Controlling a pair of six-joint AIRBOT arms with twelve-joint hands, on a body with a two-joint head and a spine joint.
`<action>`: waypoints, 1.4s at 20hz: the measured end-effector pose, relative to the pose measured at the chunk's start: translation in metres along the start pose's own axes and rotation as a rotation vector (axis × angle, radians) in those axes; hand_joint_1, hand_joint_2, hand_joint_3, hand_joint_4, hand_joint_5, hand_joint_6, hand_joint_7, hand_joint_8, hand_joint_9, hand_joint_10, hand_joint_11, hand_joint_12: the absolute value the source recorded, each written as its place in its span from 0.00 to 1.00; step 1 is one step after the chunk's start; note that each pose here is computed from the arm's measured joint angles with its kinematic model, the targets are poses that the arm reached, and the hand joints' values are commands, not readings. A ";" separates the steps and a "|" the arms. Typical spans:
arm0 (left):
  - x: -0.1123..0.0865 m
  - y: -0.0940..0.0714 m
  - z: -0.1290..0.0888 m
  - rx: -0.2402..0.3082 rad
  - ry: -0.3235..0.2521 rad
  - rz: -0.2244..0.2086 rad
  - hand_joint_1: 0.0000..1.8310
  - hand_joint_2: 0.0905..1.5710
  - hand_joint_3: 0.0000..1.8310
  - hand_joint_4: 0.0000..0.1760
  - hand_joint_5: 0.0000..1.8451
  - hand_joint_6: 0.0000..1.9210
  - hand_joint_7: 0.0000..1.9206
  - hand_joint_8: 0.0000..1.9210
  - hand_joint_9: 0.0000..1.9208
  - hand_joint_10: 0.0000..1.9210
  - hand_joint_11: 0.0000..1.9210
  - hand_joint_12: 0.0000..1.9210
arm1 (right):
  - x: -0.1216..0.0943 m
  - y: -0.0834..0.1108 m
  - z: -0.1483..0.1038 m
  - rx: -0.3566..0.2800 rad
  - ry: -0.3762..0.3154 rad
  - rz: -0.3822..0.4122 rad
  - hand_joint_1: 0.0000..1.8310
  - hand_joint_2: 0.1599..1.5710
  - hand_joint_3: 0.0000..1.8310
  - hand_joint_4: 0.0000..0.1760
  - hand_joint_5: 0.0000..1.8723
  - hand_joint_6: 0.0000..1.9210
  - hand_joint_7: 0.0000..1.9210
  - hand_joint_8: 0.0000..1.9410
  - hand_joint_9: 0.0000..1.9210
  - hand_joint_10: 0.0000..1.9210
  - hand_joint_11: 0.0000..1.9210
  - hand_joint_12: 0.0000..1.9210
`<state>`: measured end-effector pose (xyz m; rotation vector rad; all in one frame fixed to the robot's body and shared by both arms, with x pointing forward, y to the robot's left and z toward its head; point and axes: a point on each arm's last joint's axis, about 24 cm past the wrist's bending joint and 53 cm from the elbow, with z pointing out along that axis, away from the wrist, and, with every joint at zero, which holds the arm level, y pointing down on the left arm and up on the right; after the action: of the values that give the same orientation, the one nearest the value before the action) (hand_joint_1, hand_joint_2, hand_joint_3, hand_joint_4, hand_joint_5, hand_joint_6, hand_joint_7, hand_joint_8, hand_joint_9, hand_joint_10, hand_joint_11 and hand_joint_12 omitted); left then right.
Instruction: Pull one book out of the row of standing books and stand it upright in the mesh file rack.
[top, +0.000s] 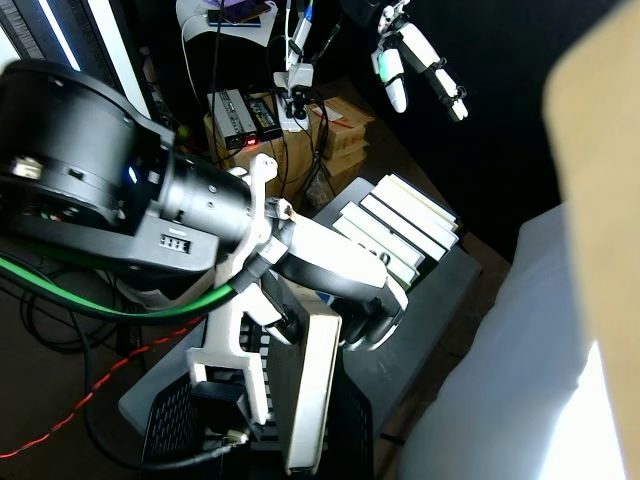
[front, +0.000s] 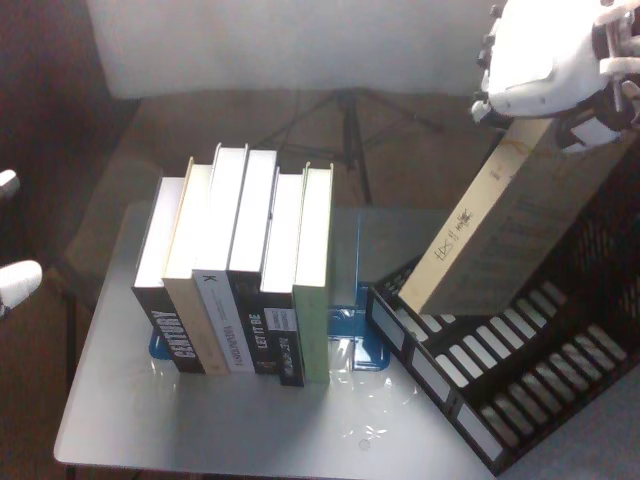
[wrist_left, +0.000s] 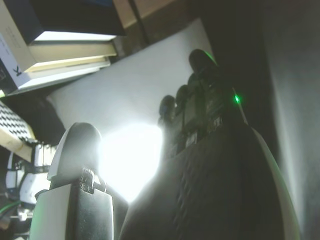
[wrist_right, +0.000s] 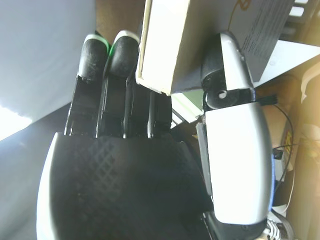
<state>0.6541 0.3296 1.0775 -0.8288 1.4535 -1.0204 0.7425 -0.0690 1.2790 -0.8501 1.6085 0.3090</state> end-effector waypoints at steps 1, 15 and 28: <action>0.000 0.001 0.000 -0.002 0.001 0.000 0.29 0.84 0.00 0.06 0.05 0.00 0.01 0.00 0.01 0.00 0.00 0.31 | 0.000 -0.002 0.000 0.004 0.000 -0.001 0.65 0.76 0.00 0.00 0.38 0.65 0.44 0.74 0.38 0.84 0.39 1.00; 0.000 0.001 0.001 0.003 0.002 -0.003 0.31 0.83 0.00 0.04 0.06 0.00 0.02 0.00 0.02 0.00 0.00 0.42 | 0.022 -0.020 0.008 0.045 0.048 0.004 0.68 0.67 0.00 0.00 0.51 0.46 0.56 0.55 0.47 0.65 0.34 0.93; 0.004 0.003 0.001 0.000 0.007 -0.009 0.31 0.83 0.00 0.00 0.06 0.00 0.02 0.00 0.03 0.00 0.00 0.41 | 0.021 -0.029 0.008 0.067 0.041 0.013 0.66 0.73 0.00 0.00 0.43 0.59 0.48 0.67 0.38 0.74 0.25 0.98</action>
<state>0.6548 0.3274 1.0734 -0.8329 1.4568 -1.0314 0.7679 -0.0912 1.2651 -0.7993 1.6539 0.2464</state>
